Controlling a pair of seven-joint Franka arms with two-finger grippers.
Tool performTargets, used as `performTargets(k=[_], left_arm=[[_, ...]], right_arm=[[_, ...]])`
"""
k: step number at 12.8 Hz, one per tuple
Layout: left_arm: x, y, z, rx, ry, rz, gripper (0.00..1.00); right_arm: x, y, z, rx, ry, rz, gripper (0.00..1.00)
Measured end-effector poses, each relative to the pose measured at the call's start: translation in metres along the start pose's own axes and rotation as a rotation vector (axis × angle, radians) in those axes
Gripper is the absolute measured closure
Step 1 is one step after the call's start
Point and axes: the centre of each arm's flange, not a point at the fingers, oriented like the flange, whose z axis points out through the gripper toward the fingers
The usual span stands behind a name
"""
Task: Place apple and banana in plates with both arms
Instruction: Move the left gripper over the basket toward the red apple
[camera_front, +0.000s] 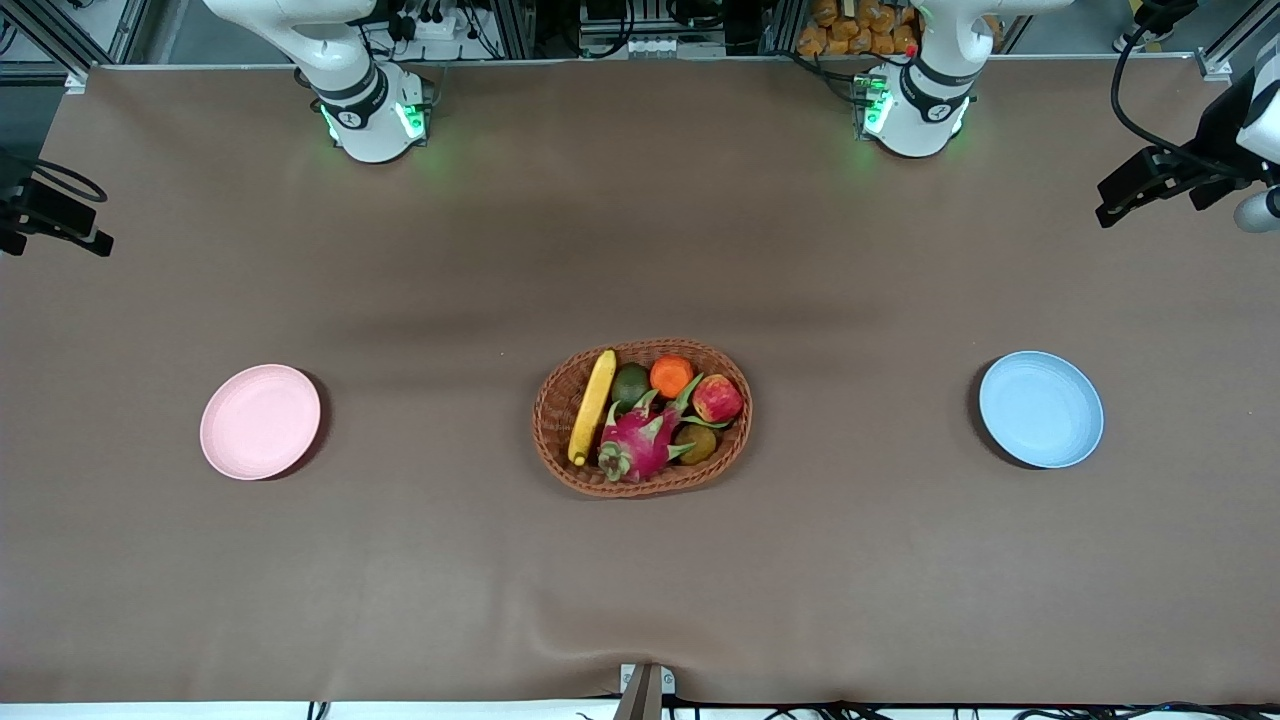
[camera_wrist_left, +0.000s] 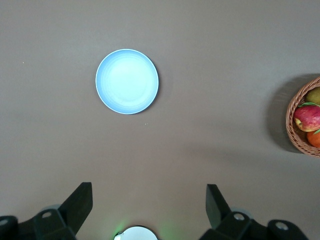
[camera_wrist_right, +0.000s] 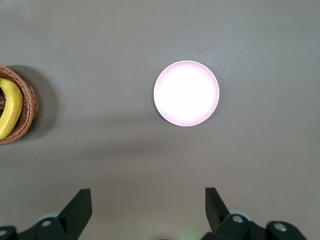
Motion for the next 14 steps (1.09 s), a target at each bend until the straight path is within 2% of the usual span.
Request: performTargets(k=[6,10,14], left_arm=[[0.008,-0.009,-0.001,-0.013,0.002,-0.014,0.00],[0.024,0.010,0.023,-0.048,-0.052,0.015,0.00],[0.032,0.015,0.029,-0.099,-0.065,0.014,0.00]], right_arm=[[0.000,0.000,0.000,0.000,0.000,0.000,0.00],[0.000,0.000,0.000,0.000,0.000,-0.013,0.00],[0.000,0.000,0.000,0.000,0.000,-0.018,0.00]])
